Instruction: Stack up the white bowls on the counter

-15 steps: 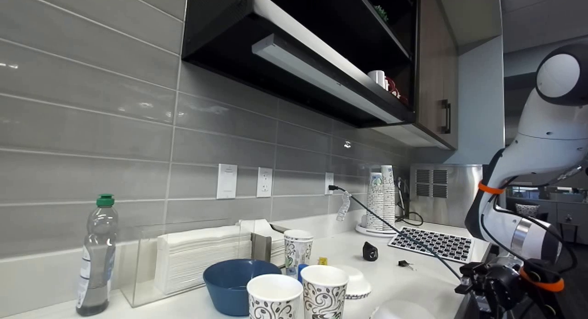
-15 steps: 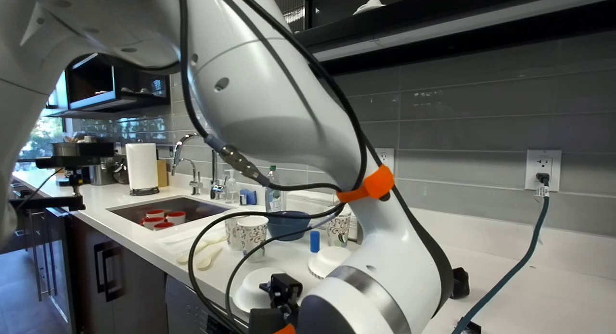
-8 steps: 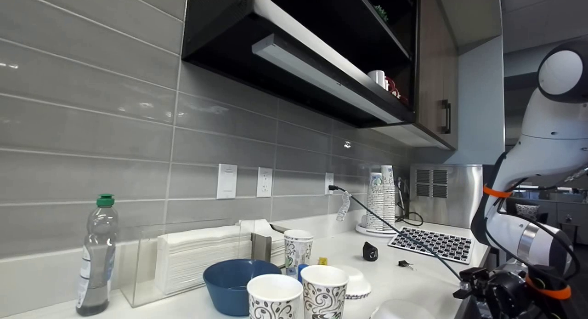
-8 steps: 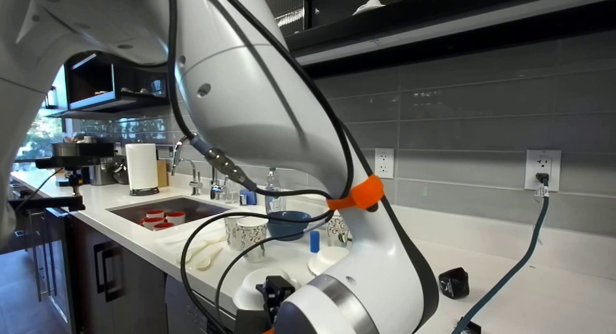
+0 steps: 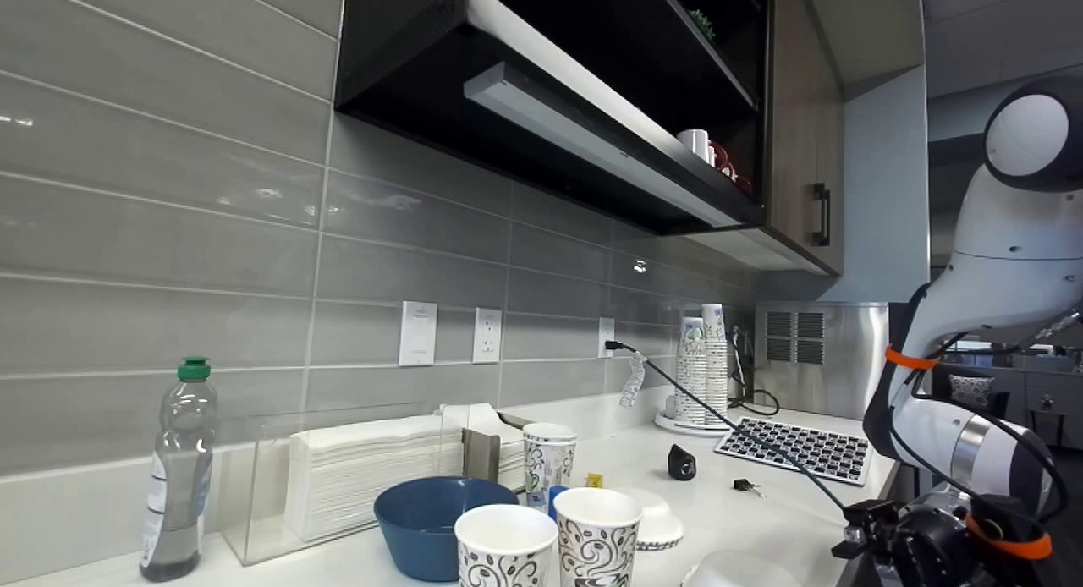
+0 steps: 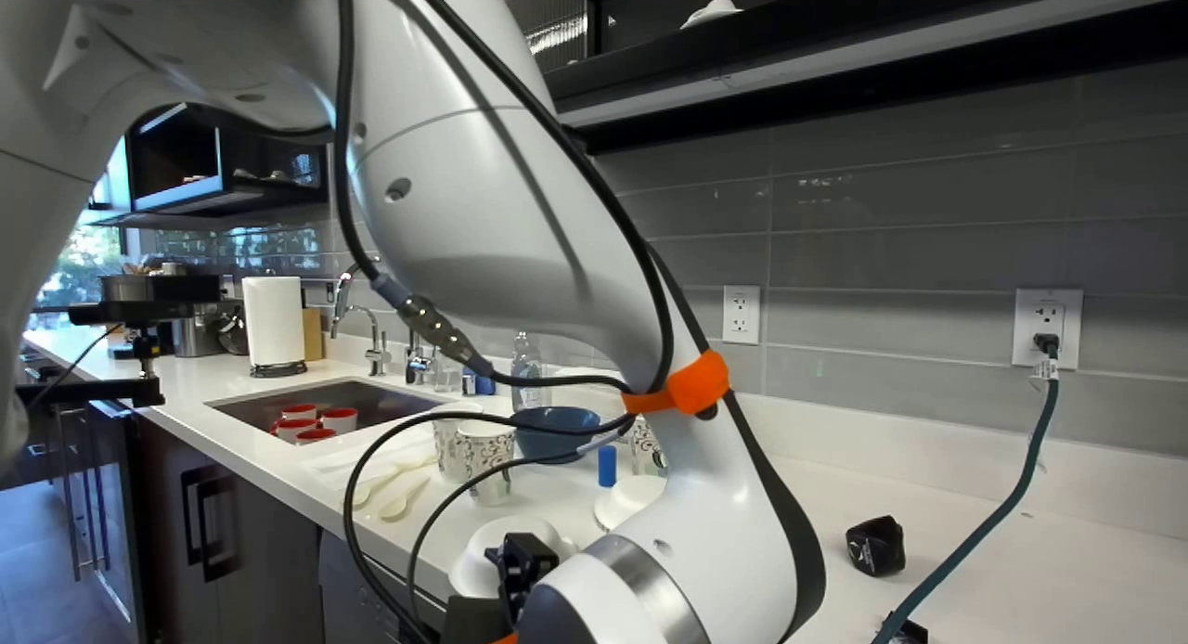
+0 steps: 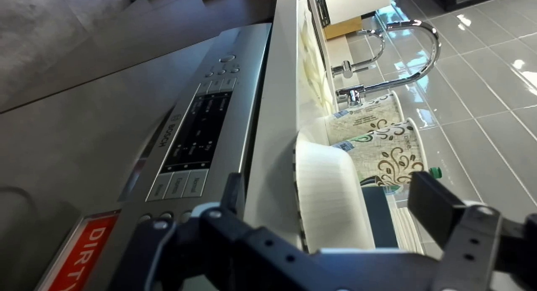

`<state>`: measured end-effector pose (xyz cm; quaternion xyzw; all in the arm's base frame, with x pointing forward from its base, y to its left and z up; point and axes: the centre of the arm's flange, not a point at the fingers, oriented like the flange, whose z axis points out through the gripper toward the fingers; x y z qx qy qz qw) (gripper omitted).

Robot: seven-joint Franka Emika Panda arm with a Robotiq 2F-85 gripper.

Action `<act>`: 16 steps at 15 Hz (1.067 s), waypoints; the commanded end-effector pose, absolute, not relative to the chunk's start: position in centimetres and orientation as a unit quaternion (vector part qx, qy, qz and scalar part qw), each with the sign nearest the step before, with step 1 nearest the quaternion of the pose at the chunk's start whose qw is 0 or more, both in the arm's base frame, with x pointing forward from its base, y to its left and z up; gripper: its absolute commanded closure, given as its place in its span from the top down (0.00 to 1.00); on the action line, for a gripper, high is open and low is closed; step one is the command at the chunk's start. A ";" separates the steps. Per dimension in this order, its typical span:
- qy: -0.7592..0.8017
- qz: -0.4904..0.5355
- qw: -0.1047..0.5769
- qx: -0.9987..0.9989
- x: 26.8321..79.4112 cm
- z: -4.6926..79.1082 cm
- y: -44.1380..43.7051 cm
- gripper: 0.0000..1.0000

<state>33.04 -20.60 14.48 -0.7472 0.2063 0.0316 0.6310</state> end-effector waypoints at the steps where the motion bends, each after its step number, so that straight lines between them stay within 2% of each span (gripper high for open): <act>1: 0.210 0.034 0.633 -0.744 33.6 13.9 -19.6 1.00; 7: 0.200 0.044 0.643 -0.738 34.2 13.4 -18.8 1.00; 8: 0.199 0.044 0.644 -0.738 34.3 13.4 -18.8 0.96; 9: 0.198 0.044 0.644 -0.737 34.3 13.4 -18.8 0.75; 11: 0.196 0.047 0.644 -0.738 34.5 13.3 -18.7 0.68; 13: 0.194 0.051 0.647 -0.735 34.7 13.2 -18.7 0.53; 14: 0.193 0.053 0.648 -0.735 34.8 13.1 -18.6 0.57; 16: 0.190 0.056 0.648 -0.736 35.1 13.1 -18.4 0.48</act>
